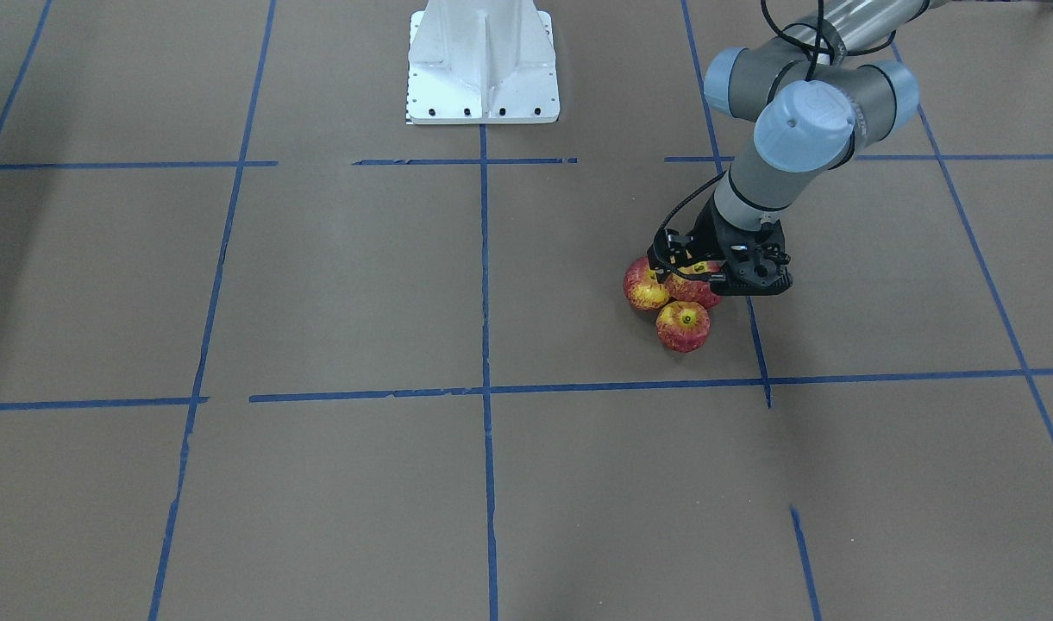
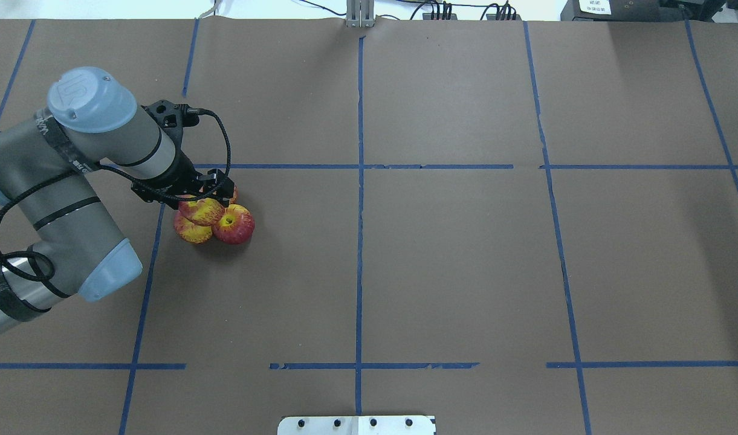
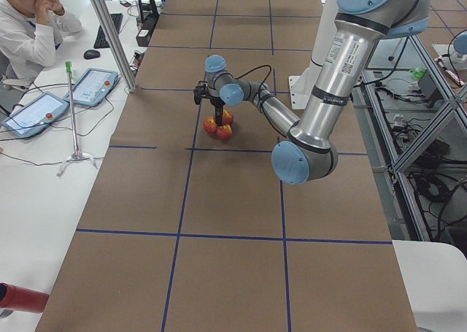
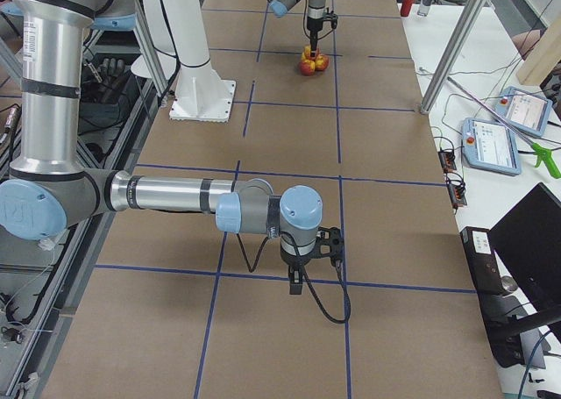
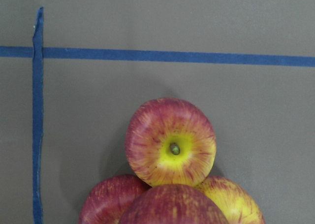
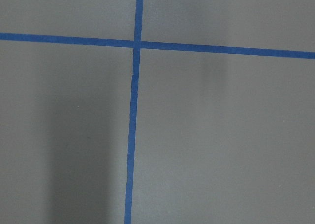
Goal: Stack apples
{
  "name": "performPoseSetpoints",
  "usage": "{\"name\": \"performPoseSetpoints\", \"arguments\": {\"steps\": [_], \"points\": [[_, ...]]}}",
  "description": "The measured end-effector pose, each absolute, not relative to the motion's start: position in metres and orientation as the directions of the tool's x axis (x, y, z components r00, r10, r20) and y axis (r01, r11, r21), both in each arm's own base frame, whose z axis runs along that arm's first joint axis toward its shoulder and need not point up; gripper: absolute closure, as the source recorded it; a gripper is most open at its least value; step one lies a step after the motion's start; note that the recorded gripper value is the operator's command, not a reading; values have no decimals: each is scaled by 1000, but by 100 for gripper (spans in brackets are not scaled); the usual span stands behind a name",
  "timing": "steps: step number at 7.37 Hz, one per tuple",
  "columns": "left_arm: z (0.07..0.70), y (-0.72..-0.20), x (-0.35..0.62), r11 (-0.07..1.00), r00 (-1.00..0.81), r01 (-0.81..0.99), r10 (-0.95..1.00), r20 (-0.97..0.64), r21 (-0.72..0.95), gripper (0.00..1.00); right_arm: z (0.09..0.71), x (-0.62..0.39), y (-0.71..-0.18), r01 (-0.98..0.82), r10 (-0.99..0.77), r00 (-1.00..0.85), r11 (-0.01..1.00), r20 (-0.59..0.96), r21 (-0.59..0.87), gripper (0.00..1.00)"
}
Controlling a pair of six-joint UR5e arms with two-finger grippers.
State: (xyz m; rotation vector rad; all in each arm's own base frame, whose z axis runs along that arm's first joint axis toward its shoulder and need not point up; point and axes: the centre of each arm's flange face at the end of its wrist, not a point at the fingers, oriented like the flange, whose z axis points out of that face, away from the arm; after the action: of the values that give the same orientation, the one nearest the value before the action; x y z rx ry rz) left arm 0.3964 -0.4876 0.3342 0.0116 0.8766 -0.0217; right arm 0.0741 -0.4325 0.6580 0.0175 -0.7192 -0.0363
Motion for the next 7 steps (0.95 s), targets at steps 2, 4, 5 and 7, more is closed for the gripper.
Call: {"name": "performPoseSetpoints", "arguments": {"steps": [2,4,5,7], "points": [[330,-469,353,999,620,43,0,-785,34,0,658,74,-432,27,-39,752,999,658,28,0],[344,-456,289,994,622,62,31,-782,88,0,658,74,-432,27,-39,752,999,658,28,0],[360,-452,257,991,638,64,48,-768,115,0,658,74,-432,27,-39,752,999,658,28,0],[408,-446,194,985,692,35,98,-715,169,0,658,74,-432,27,-39,752,999,658,28,0]]}}
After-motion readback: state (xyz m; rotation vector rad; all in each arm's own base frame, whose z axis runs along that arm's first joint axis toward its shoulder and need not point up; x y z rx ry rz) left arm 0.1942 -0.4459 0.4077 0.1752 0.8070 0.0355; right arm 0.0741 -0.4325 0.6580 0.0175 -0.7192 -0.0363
